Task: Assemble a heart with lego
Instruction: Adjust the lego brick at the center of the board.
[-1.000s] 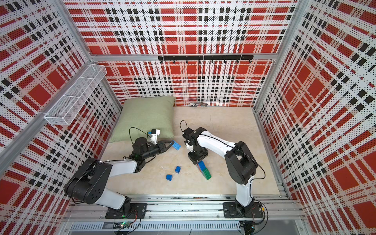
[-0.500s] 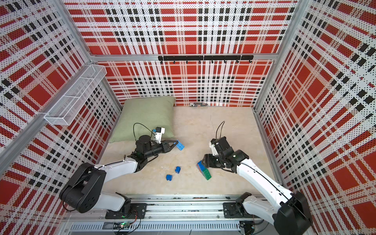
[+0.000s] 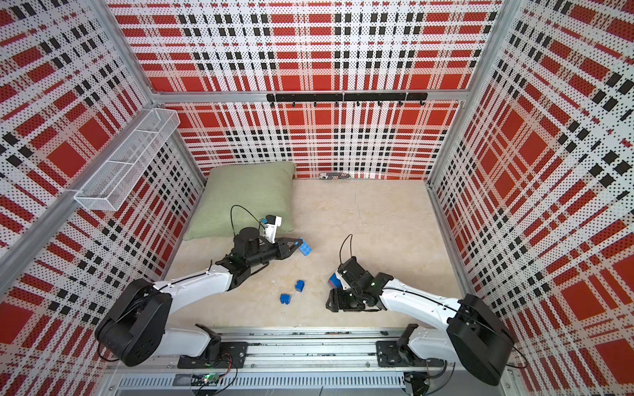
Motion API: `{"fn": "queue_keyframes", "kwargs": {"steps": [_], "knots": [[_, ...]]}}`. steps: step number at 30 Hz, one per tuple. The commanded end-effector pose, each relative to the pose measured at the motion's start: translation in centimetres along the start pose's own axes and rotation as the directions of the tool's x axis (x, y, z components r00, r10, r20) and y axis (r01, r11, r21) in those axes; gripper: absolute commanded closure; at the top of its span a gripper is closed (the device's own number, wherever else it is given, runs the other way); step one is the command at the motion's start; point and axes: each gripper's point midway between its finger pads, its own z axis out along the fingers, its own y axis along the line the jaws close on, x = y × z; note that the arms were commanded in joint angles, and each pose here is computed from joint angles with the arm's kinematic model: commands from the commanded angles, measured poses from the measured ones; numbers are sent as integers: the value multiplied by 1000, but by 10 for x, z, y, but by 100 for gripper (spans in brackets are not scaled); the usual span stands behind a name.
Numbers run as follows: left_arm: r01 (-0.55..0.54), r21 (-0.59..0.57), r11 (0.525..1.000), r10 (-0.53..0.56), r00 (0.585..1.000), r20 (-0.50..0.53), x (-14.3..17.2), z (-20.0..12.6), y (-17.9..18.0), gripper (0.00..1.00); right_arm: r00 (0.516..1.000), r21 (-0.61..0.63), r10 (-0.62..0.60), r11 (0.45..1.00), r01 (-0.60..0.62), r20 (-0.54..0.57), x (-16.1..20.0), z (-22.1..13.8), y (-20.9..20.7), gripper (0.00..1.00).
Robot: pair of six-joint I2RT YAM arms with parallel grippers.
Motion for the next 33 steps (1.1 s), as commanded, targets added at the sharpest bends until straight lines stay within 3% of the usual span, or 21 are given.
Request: {"fn": "queue_keyframes", "kwargs": {"steps": [1, 7, 11, 16, 22, 26, 33], "knots": [[-42, -8, 999, 42, 999, 31, -12, -2, -9, 100, 994, 67, -44, 997, 37, 101, -23, -5, -19, 35], [-29, -43, 999, 31, 999, 37, -12, -1, -7, 100, 980, 103, -34, 995, 14, 195, -52, -26, -38, 37], [-27, -79, 996, 32, 998, 62, -5, -4, -25, 100, 976, 36, -41, 999, 34, 216, -59, -31, -26, 36], [79, -122, 989, -59, 986, 155, 4, -16, -45, 100, 972, 10, 19, 1000, -22, 234, -52, -37, -36, 35], [203, -138, 969, -165, 954, 249, 25, -17, -94, 100, 905, -35, 162, 986, -161, 393, -73, -68, -47, 36], [244, -206, 948, -192, 951, 241, 48, -3, -109, 100, 845, 21, 184, 974, -225, 502, -89, -88, -65, 38], [205, -390, 898, -135, 971, 199, 82, 32, -115, 100, 803, 27, 179, 971, -236, 568, -113, -86, -78, 36]]}}
